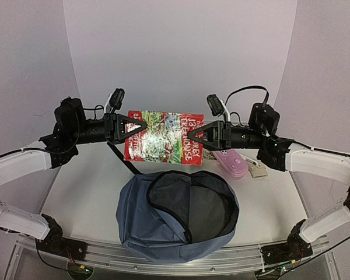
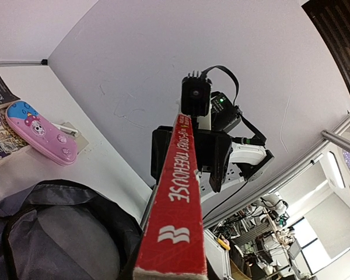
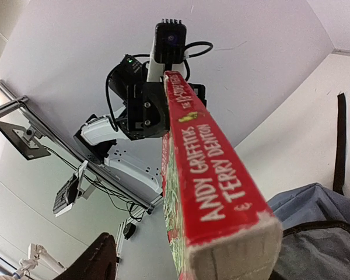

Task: Pack the student bag
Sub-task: Pick up the book from the center of the board, then place the book in the student bag.

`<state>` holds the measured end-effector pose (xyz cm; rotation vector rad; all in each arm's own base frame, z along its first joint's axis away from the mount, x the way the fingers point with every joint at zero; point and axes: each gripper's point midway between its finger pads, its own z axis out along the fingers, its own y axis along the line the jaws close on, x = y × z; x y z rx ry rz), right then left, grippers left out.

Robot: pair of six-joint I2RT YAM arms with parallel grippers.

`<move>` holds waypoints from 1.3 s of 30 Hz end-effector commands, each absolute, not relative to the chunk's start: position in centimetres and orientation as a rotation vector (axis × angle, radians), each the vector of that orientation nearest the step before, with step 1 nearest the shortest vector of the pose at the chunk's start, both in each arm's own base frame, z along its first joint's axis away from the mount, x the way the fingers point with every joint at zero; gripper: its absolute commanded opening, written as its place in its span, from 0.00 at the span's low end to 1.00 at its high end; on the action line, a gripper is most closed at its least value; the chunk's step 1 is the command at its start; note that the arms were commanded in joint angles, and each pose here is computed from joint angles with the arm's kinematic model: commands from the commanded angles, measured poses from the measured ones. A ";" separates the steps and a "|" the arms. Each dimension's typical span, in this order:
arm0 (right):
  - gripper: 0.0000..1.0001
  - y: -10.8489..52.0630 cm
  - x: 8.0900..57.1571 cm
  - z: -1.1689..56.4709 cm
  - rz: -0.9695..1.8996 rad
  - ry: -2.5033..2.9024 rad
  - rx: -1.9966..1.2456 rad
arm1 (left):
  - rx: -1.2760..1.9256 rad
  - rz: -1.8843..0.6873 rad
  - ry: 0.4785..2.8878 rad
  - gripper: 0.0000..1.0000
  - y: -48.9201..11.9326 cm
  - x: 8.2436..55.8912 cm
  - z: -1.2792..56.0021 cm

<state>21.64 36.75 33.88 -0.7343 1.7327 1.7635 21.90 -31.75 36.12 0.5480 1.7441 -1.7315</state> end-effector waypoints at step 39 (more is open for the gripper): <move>0.00 24.6 27.2 31.4 1.054 2.176 -0.250 | 0.010 -1.425 2.729 0.88 -33.7 19.3 11.6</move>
